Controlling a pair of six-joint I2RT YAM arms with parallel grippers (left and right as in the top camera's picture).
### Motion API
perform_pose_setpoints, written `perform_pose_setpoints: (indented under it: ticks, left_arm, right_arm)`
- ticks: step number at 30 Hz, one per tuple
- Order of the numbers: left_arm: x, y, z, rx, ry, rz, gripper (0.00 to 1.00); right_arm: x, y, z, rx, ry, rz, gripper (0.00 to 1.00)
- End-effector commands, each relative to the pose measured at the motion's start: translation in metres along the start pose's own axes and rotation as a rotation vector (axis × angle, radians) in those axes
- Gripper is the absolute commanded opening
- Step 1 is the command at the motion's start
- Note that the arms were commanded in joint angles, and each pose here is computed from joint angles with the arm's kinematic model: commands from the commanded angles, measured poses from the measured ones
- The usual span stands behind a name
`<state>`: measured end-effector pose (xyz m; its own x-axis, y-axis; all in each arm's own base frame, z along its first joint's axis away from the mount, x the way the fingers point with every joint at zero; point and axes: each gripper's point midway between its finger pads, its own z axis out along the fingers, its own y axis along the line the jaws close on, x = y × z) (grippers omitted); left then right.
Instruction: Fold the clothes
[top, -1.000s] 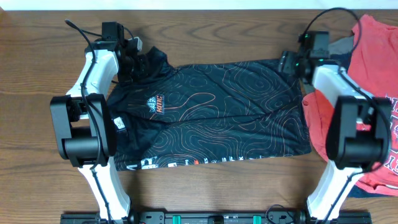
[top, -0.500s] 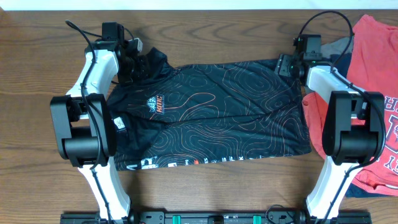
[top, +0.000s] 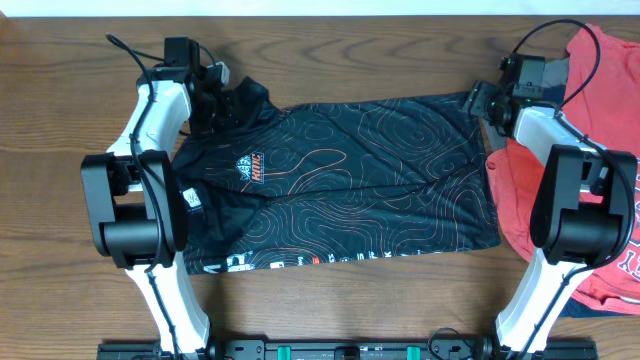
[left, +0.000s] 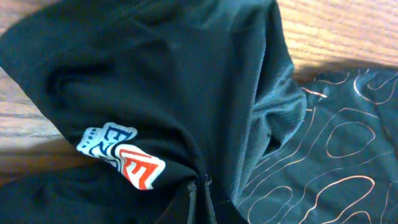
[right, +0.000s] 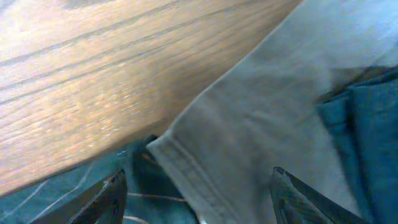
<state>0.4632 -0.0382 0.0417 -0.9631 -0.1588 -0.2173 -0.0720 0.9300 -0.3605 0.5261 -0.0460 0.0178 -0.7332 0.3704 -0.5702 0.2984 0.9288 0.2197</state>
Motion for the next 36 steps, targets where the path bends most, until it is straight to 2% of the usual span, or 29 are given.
perform_pose_setpoints:
  ticks: [1,11,15,26,36]
  left_arm:
    - [0.004,0.001,0.002,0.001,0.013,-0.015,0.06]
    - [0.003,0.001,0.002,0.001,0.008,-0.013,0.06]
    - [0.003,0.001,0.002,0.001,0.008,-0.013,0.06]
    - [0.003,0.001,0.002,0.001,0.007,-0.013,0.06]
    - [0.003,0.001,0.002,0.001,0.006,-0.012,0.06]
  right_arm:
    - [0.004,0.02,0.0,-0.085,0.024,-0.009,0.72]
    - [0.008,0.064,-0.017,-0.282,0.053,-0.076,0.67]
    - [0.018,0.072,-0.017,-0.286,0.078,-0.139,0.68]
    - [0.037,0.049,0.011,-0.091,0.088,-0.186,0.72]
    - [0.017,0.032,0.016,-0.057,0.019,-0.158,0.75]
